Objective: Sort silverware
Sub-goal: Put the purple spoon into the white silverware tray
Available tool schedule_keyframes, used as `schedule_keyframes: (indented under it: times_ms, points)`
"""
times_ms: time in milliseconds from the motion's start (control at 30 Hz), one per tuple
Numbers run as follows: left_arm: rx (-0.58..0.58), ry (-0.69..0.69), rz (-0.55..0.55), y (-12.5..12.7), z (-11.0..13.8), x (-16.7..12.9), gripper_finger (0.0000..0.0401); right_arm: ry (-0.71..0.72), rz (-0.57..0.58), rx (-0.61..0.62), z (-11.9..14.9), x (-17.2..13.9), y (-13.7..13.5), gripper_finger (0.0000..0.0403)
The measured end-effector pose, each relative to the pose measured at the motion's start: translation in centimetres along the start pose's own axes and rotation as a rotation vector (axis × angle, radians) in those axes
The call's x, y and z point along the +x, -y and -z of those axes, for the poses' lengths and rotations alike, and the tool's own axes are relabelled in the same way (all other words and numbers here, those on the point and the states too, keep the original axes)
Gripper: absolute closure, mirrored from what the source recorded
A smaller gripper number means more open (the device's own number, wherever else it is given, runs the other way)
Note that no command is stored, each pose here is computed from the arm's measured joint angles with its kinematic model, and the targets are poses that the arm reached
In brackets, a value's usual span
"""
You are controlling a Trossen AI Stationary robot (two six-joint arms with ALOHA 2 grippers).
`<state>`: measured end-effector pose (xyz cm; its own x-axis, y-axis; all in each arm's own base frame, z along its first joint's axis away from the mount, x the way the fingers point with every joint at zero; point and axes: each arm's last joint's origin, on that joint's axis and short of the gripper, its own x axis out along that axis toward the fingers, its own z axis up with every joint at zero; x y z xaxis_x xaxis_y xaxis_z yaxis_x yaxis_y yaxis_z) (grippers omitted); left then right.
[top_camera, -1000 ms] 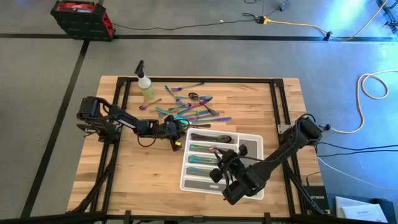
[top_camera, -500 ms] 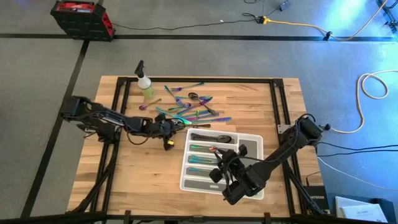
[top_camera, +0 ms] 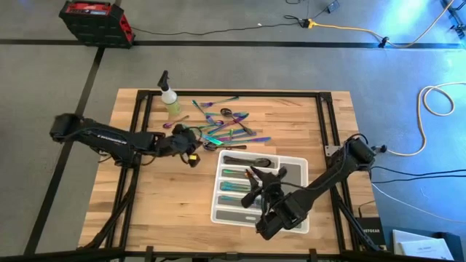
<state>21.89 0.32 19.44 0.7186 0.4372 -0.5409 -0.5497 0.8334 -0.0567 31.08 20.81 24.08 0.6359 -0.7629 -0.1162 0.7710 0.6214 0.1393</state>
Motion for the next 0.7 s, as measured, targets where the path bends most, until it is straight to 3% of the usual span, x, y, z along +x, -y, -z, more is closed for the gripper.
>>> schedule_keyframes:
  times_ms: [133,300,467,700]
  points:
    - [-0.171,0.189,0.038,1.2,-1.2,-0.8,0.0401,0.014,0.024,-0.094,2.1,1.1,-0.7,0.0331]
    - [-0.459,0.405,0.219,2.6,-1.9,-1.7,0.0401,0.057,0.075,-0.133,5.4,3.1,-1.1,0.0331]
    - [-0.698,0.507,0.37,3.5,-1.8,-2.0,0.0401,0.12,0.125,-0.183,7.1,5.0,-1.4,0.0331]
    - [-0.839,0.544,0.489,5.1,-1.3,-1.7,0.0401,-0.063,0.135,-0.411,8.0,7.6,-2.0,0.0331]
